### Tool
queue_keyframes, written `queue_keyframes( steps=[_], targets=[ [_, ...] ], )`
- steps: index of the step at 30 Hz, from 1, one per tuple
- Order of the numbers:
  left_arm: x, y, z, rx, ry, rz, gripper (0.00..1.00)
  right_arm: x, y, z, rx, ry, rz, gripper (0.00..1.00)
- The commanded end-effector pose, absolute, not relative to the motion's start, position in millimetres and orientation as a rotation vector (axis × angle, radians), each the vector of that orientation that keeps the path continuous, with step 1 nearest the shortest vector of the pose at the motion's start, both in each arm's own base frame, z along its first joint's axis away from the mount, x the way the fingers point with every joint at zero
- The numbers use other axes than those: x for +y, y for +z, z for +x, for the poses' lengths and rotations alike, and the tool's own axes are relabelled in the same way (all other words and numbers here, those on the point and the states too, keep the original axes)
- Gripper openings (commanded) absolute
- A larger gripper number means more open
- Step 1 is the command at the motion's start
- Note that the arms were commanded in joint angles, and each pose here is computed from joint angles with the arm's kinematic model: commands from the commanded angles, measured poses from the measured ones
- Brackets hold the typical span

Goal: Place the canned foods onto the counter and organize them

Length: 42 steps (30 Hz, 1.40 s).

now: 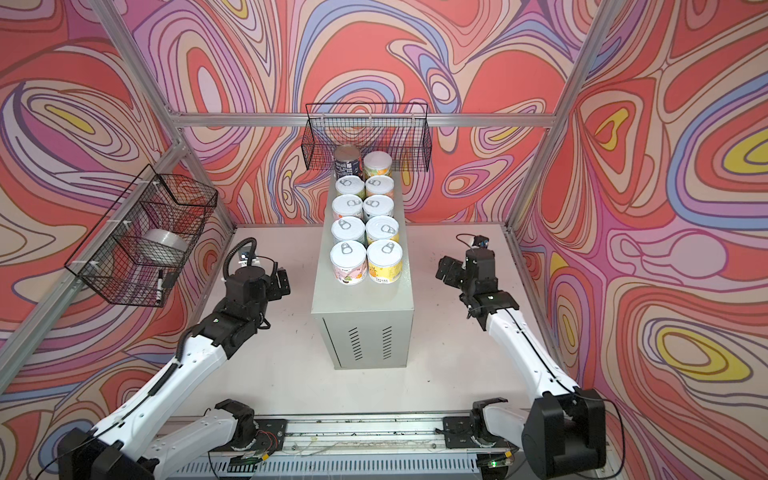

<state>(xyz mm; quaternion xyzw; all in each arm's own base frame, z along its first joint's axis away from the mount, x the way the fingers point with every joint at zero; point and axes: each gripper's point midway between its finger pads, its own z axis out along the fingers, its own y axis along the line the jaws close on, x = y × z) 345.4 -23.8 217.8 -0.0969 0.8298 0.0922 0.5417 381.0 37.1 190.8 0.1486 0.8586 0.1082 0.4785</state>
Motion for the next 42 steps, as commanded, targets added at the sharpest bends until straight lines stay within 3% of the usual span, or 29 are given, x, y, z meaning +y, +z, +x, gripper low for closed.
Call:
queue_keyframes(
  steps=[1, 11, 13, 17, 24, 27, 34, 42],
  targets=[
    [-7.5, 233.4, 356.2, 1.805, 0.285, -0.267, 1.00, 27.2, 226.9, 395.7, 1.861, 0.243, 0.359, 0.99],
    [57.0, 122.9, 348.3, 1.861, 0.460, -0.384, 1.00, 18.7, 225.1, 398.9, 1.870, 0.133, 0.312, 0.99],
    [69.0, 125.5, 352.5, 1.851, 0.524, -0.395, 1.00, 18.4, 223.2, 399.3, 1.868, 0.120, 0.295, 0.98],
    [66.8, 112.4, 369.8, 1.959, 0.411, -0.314, 0.98, 17.1, 211.1, 399.3, 1.850, 0.086, 0.259, 0.98],
    [39.9, 119.9, 365.8, 1.806, 0.169, -0.244, 0.98, -12.3, 199.7, 395.9, 1.866, -0.177, 0.245, 0.98],
    [32.5, 95.2, 379.5, 1.878, 0.145, -0.202, 0.98, -16.3, 192.1, 395.9, 1.855, -0.221, 0.231, 0.98],
    [33.0, 91.7, 385.9, 1.890, 0.155, -0.202, 1.00, -19.1, 132.7, 402.0, 1.759, -0.260, 0.207, 0.99],
    [32.5, 91.6, 385.6, 1.893, 0.155, -0.198, 1.00, -15.8, 108.6, 408.7, 1.709, -0.209, 0.167, 0.99]
  ],
)
